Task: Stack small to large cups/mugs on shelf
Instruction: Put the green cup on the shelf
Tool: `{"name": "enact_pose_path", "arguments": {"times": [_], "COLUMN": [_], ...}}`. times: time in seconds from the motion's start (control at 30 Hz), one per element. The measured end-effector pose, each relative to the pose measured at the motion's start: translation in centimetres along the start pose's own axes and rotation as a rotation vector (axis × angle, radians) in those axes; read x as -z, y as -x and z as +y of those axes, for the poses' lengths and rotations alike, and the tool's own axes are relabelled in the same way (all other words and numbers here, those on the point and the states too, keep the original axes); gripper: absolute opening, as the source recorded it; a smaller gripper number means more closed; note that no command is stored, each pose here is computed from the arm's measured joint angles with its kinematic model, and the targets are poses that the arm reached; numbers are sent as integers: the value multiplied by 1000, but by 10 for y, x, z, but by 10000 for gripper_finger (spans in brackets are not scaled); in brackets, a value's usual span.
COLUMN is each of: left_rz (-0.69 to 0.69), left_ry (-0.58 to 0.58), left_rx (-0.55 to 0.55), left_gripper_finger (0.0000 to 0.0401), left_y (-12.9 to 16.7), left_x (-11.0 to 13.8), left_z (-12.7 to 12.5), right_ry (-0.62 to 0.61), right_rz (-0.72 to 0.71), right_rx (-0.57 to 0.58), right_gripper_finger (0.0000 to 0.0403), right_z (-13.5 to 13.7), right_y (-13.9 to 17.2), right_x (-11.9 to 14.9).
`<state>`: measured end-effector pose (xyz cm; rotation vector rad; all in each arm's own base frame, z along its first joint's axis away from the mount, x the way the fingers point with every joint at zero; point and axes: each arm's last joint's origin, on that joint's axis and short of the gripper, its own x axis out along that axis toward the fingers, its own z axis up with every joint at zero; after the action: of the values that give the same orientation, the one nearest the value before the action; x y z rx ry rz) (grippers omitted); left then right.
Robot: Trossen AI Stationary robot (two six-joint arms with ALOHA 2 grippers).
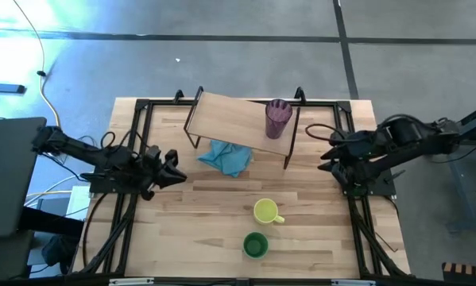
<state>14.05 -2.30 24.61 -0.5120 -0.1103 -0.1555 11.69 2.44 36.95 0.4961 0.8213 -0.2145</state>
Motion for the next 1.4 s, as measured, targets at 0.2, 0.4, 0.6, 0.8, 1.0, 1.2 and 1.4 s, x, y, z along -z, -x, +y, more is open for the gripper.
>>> {"name": "enact_pose_path", "arguments": {"times": [0.2, 0.4, 0.6, 0.8, 1.0, 1.2, 1.4], "left_rz": [112, 310, 524, 627, 666, 719, 841], "left_ry": [-144, -205, -208, -206, -217, -269, -226], "left_rx": [-23, -84, -147, -160, -199, -227, -329], "left_gripper_finger": [42, 42, 42, 42, 42, 42, 42], "left_y": [-28, -56, -82, -104, -126, -156, -197], "left_x": [-40, -61, -54, -30, -12, -3, 4], "left_z": [-24, -38, -36, -37, -50, -68, -73], "right_ry": [4, -2, 0, 60, 95, 109, 137], "right_rz": [-28, -25, -86, -268, -383, -444, -471], "right_rx": [-20, -6, -3, -17, -17, 7, 16], "right_gripper_finger": [197, 197, 197, 197, 197, 197, 197], "right_z": [-7, -18, -27, -30, -35, -40, -44], "right_y": [-15, -26, -40, -49, -51, -47, -42], "right_x": [12, 26, 38, 40, 44, 47, 49]}}
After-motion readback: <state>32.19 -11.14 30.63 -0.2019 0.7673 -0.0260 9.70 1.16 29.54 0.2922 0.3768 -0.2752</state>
